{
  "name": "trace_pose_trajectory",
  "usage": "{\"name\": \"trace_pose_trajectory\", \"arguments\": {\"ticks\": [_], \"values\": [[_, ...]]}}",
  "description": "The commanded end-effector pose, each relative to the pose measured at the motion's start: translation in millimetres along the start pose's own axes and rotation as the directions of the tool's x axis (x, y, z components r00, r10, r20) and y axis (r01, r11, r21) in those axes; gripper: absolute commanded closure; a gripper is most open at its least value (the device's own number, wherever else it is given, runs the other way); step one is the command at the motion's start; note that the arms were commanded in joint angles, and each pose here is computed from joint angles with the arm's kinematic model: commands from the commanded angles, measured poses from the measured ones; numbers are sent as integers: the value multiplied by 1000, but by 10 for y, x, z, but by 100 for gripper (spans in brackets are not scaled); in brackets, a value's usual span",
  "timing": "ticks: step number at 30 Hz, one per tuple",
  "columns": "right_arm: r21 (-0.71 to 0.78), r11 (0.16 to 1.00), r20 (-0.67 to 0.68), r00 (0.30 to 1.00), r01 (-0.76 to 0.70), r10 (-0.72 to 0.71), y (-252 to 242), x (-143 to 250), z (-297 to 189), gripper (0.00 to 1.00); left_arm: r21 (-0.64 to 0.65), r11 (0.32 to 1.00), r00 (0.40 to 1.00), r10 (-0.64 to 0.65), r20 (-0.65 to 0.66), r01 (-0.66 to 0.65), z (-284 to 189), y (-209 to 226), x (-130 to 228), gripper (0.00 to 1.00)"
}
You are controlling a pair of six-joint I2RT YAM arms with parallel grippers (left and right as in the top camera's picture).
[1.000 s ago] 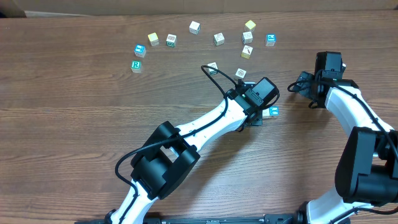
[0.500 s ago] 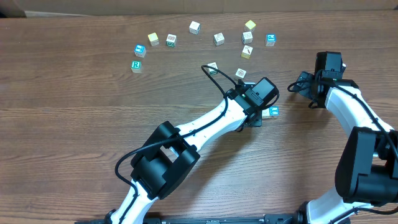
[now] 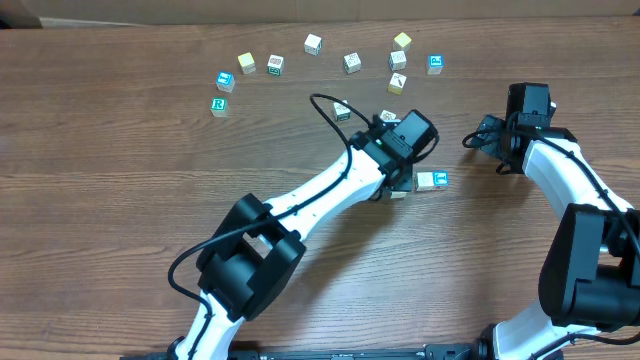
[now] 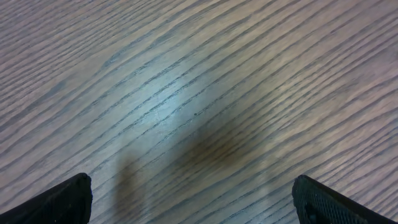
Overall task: Form a horizontal line
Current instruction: 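Open the left gripper and lift it off the bee block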
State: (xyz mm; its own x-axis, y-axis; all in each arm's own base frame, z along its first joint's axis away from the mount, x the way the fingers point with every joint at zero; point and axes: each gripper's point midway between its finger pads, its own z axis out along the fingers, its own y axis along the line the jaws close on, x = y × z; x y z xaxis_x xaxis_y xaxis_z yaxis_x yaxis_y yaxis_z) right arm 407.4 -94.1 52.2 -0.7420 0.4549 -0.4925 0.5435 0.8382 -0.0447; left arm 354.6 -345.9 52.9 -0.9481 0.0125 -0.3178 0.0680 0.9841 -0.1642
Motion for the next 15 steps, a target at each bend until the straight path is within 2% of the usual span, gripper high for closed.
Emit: {"name": "trace_pose_trajectory", "arguments": {"ticks": [1,5,10,15], "values": [[-1,1000,19,1000,-5,5,6,-73,-23,0,-8,1000,999,-8,51,9,-182,84,-209,49],[-1,1000,19,1000,-5,5,6,-73,-23,0,-40,999,999,-27,40,29,-173,233,-241,56],[-1,1000,19,1000,-5,5,6,-73,-23,0,-68,997,999,-40,19,42,-166,355,-232,78],[-1,1000,19,1000,-5,5,6,-73,-23,0,-83,996,999,-38,2,38,-146,396,-178,78]]}}
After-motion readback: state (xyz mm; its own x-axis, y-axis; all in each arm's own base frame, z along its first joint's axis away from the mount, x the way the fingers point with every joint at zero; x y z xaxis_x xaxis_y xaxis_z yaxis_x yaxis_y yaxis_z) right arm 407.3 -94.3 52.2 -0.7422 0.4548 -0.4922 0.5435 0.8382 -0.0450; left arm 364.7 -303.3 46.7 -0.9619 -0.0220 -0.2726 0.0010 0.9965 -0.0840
